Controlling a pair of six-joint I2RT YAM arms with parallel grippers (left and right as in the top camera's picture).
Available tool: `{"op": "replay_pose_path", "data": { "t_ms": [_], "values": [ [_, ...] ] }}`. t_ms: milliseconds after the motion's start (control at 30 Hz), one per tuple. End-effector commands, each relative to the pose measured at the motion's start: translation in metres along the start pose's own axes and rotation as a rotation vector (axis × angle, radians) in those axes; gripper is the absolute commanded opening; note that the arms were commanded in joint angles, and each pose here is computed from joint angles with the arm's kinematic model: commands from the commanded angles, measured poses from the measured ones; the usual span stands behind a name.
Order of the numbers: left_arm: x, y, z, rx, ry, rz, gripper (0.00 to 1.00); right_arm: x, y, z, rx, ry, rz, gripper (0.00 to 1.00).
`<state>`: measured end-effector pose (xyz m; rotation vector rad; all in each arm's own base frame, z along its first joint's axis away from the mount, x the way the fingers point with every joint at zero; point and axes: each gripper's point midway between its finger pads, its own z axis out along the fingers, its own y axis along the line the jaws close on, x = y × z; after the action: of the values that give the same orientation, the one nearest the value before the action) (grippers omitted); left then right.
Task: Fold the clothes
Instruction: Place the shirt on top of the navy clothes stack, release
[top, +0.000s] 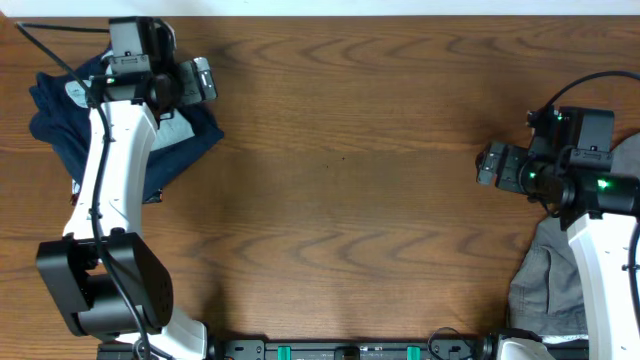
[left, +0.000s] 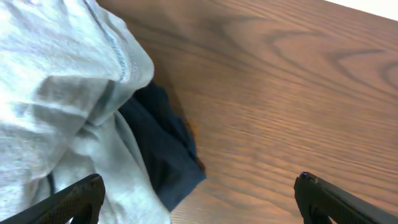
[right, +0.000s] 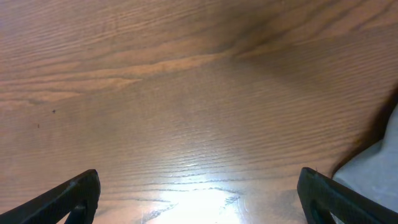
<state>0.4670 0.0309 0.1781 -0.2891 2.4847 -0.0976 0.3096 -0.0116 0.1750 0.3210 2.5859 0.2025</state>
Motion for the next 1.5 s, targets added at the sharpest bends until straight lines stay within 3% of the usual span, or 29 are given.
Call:
{"op": "replay_pose_path", "data": {
  "t_ms": [0,100,233,567,700,800,1067,1333,1467],
  "values": [
    [-0.006,-0.002,-0.009,-0.043,-0.036,0.035,0.98,-0.003,0.000,-0.001,-0.009,0.000,-0.013,0.99],
    [-0.008,-0.006,-0.006,-0.037,-0.045,0.078,0.99,-0.002,0.000,-0.001,-0.008,0.005,-0.013,0.99],
    [-0.004,-0.004,0.010,-0.041,-0.025,0.088,0.89,0.001,-0.001,-0.001,-0.006,0.016,-0.011,0.99],
    [-0.019,0.021,0.068,-0.067,-0.076,0.115,0.89,0.003,-0.001,-0.001,-0.005,0.024,-0.010,0.99],
    [-0.037,0.068,0.069,-0.132,-0.140,0.037,0.89,0.003,-0.001,-0.001,-0.005,0.025,-0.009,0.99],
    [-0.057,0.115,0.053,-0.173,-0.220,-0.113,0.90,0.004,-0.001,-0.001,-0.005,0.026,-0.009,0.99],
    [-0.055,0.190,0.036,-0.048,-0.260,-0.407,0.90,0.002,-0.001,-0.001,-0.006,0.020,-0.005,0.99],
    [-0.051,0.203,0.030,0.002,-0.262,-0.439,1.00,0.002,-0.001,-0.001,-0.007,0.018,0.005,0.99],
    [-0.042,0.202,0.035,0.001,-0.237,-0.446,0.98,0.003,-0.001,-0.001,-0.007,0.022,0.005,0.99]
  ]
}}
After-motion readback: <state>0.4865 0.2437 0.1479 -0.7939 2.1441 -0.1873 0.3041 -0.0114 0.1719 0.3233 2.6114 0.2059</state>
